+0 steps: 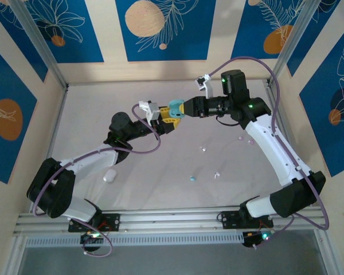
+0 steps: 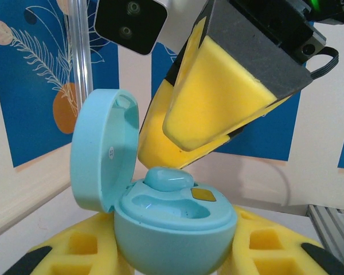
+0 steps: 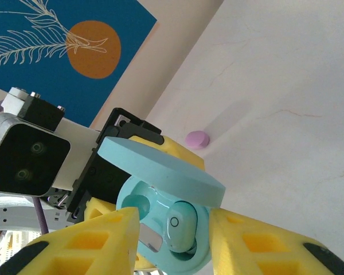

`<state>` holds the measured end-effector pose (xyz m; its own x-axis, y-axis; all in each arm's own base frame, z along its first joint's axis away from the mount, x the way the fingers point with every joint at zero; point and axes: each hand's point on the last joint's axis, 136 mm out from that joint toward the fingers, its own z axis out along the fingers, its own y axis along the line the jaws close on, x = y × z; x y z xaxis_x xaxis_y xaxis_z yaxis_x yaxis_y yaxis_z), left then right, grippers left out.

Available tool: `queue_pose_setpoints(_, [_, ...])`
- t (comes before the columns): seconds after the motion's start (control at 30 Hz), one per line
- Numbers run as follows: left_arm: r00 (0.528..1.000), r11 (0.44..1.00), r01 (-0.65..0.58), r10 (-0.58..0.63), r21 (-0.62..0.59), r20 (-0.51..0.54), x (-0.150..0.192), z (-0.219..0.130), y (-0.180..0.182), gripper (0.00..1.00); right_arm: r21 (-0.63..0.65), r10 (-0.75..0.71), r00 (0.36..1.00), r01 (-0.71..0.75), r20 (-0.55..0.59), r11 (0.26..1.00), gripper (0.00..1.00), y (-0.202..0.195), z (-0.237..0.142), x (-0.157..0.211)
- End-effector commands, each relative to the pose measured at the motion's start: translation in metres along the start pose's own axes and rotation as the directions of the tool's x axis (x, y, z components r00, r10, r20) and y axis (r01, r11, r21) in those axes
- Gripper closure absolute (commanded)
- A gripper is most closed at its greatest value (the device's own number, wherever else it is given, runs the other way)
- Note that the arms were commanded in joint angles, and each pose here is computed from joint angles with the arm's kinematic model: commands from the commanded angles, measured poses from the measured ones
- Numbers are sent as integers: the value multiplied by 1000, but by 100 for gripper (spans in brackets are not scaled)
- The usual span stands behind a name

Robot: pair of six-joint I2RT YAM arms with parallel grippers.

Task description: Insert wireless bluetooth earbuds into charging case

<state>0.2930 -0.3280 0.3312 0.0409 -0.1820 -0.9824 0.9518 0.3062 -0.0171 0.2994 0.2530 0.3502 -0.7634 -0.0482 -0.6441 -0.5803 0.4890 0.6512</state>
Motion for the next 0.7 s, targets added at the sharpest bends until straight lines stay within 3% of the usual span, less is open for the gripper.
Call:
queue_pose_setpoints(0.0, [995,997,-70,68,26,79,-30,2,-12,71,-5,-14,1000,14,28,1000,63,15,-14,-4])
queue_pose_setpoints(0.27, [994,995,-95,97,-36,56,-29,-3,-5,71,-12,-74,989,76,126,997,60,37,-46,-4])
queue_pose_setpoints(0.4, [992,989,-116,120,-95,46,-33,-9,1,71,81,-34,985,21,170,996,61,15,-68,12])
queue_pose_setpoints(0.53, [990,981,-139,142,-137,13,-32,-16,3,70,256,151,983,-173,104,951,61,-49,-69,63])
queue_pose_setpoints(0.67, [988,976,-148,152,-159,14,-36,-22,2,70,286,373,926,-343,-56,895,62,-88,-45,131])
